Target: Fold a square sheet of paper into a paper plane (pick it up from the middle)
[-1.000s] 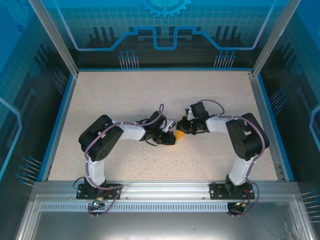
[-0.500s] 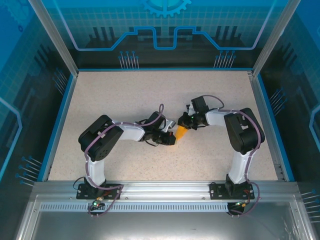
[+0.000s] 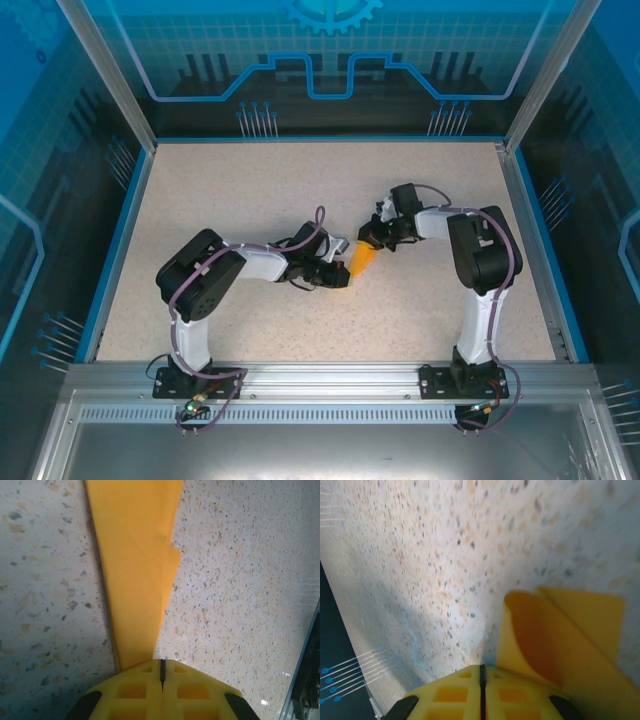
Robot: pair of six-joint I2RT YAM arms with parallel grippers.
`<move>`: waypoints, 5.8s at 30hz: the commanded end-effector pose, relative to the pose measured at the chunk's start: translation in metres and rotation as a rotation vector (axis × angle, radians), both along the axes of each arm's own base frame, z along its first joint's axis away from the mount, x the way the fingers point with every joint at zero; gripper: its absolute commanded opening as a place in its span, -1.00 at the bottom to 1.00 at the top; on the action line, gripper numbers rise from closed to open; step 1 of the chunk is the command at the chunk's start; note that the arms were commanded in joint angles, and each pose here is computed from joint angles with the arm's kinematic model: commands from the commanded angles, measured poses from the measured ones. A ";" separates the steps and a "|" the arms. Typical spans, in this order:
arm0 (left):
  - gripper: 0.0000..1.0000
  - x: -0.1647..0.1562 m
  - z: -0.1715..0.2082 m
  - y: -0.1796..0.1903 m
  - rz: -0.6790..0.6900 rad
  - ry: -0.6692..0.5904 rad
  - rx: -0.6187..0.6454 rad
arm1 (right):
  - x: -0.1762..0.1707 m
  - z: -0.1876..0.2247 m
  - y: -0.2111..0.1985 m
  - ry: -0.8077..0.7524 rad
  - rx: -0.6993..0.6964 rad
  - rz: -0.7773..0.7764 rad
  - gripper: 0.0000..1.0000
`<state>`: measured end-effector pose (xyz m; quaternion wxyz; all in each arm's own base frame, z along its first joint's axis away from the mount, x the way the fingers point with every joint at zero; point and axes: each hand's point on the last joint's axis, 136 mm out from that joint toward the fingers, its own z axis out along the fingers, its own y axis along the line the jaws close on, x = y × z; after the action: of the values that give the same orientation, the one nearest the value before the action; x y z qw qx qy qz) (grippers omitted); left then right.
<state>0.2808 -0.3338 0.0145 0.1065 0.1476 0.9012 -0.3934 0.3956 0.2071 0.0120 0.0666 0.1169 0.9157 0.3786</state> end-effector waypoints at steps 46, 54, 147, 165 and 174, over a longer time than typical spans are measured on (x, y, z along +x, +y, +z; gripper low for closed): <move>-0.15 0.039 0.092 0.016 0.041 -0.192 0.329 | -0.052 0.057 -0.063 -0.124 -0.013 -0.046 -0.10; -0.09 0.041 0.071 0.004 -0.012 -0.168 0.340 | -0.077 0.052 -0.044 -0.101 0.027 -0.042 -0.04; -0.27 0.044 0.049 0.039 0.158 0.034 0.140 | -0.103 0.050 0.003 -0.094 -0.528 0.202 -0.93; 0.57 0.015 0.074 0.114 0.259 -0.061 0.224 | -0.128 0.021 0.018 -0.066 -0.734 0.464 -0.83; 0.59 0.014 0.066 0.115 0.251 -0.034 0.221 | -0.124 0.008 0.023 -0.109 -0.787 0.473 -0.64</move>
<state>0.2991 -0.2237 0.0877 0.1619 0.0412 0.9451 -0.2809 0.2682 0.2233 0.0223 0.0515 -0.1346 0.9892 0.0271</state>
